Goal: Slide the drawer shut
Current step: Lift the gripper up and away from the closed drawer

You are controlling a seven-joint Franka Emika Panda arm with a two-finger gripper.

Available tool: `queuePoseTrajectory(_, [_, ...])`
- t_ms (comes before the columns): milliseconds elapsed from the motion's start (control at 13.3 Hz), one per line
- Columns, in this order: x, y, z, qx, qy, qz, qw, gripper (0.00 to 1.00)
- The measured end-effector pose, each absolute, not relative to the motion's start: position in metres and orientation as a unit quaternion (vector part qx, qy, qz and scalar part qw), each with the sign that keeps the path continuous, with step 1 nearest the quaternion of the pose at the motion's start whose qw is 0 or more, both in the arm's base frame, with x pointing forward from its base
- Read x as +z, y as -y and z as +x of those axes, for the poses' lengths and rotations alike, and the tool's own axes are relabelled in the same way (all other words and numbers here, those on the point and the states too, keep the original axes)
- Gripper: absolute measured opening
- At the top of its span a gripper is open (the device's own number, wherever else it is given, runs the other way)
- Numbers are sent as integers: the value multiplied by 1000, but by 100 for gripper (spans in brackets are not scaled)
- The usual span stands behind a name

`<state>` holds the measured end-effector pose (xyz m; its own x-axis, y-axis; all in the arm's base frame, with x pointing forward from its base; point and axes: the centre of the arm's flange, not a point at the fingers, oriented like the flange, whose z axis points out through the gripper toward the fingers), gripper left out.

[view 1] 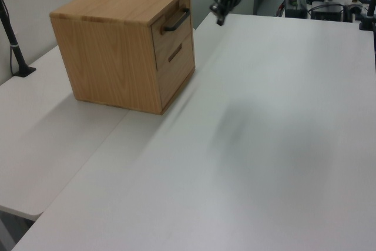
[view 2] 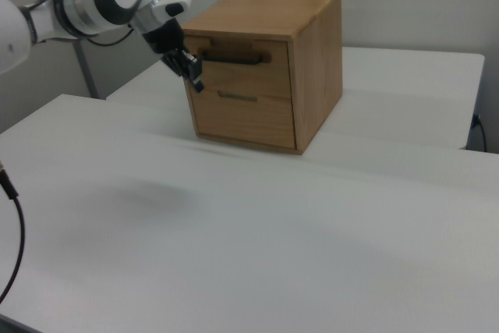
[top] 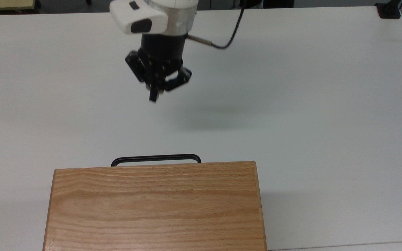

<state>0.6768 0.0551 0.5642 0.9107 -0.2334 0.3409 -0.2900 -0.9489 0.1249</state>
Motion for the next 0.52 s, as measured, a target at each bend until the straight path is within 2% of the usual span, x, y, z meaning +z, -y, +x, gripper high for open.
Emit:
queuePoseTrajectory(150, [582,-40,639,118,109,983,91,0])
queuePoseTrajectory(300, [606,-15,594,78,102,990,55,0])
queuePoseTrajectory(525, [626,6,548,56,84,995,5,2])
